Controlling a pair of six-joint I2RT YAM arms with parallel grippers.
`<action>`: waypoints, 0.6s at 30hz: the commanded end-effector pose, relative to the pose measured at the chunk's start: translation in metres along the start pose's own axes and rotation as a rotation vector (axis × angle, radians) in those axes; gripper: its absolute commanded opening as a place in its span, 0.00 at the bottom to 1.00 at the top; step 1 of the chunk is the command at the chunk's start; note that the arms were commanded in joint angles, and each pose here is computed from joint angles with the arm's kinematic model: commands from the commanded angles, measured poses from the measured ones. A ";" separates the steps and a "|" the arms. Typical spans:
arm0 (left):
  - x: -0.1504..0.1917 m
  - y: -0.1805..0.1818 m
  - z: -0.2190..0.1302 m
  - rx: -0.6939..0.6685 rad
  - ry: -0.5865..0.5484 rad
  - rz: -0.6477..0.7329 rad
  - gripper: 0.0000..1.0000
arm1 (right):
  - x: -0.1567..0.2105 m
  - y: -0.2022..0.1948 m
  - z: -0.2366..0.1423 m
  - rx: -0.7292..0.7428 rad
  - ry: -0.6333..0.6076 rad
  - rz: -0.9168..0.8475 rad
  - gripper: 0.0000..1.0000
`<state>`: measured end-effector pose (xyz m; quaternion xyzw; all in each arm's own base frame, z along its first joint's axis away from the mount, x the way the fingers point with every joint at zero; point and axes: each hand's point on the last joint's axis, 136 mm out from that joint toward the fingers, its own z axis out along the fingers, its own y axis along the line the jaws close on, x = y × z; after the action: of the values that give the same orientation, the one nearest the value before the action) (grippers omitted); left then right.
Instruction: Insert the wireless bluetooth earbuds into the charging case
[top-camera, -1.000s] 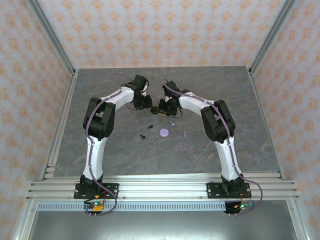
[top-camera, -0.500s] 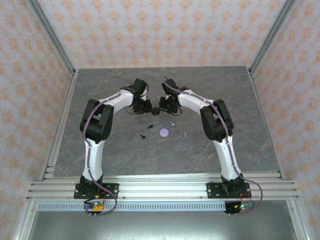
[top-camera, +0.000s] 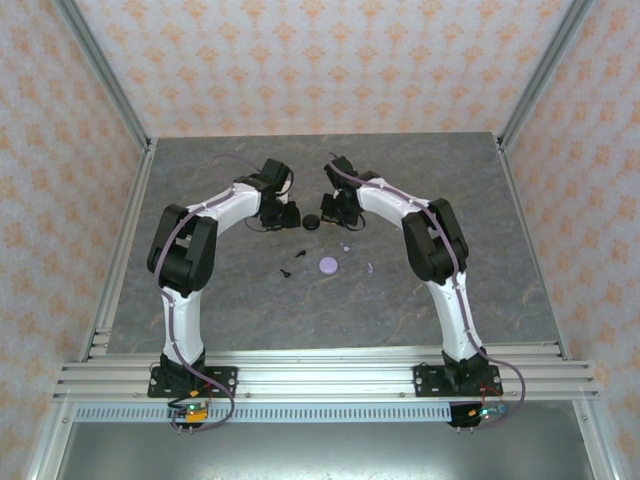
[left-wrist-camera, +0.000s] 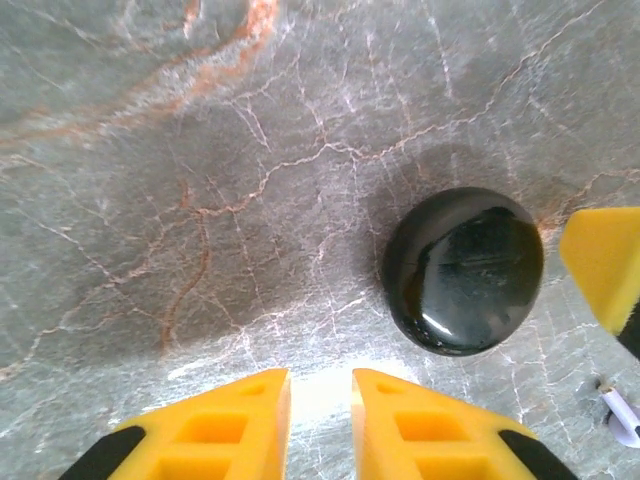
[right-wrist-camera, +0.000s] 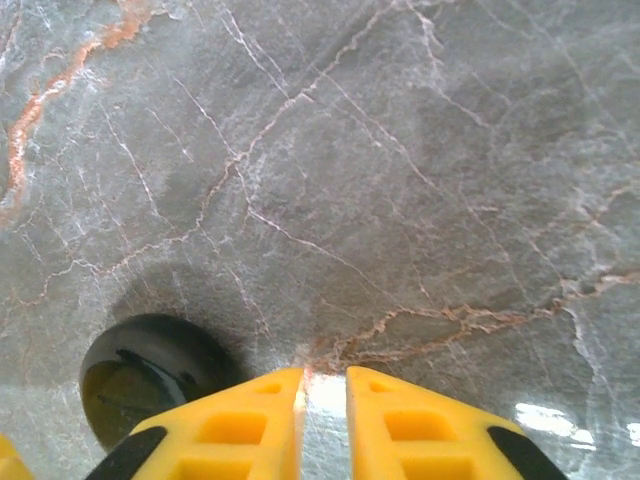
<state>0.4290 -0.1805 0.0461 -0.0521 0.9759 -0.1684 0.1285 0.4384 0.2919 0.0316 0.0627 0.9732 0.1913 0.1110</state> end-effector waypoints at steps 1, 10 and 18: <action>-0.013 0.000 -0.019 0.006 -0.040 -0.020 0.27 | -0.008 0.013 -0.028 -0.098 -0.027 -0.005 0.23; -0.025 0.000 -0.007 0.182 -0.027 -0.145 0.44 | -0.008 0.028 -0.031 -0.277 0.001 0.025 0.31; -0.022 -0.008 0.009 0.282 0.004 -0.198 0.51 | -0.007 0.036 -0.024 -0.324 0.035 0.037 0.32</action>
<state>0.4548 -0.1766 0.0524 -0.1183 0.9430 -0.2820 0.1314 0.4395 0.3070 0.0553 0.0608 0.9394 0.3237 0.0952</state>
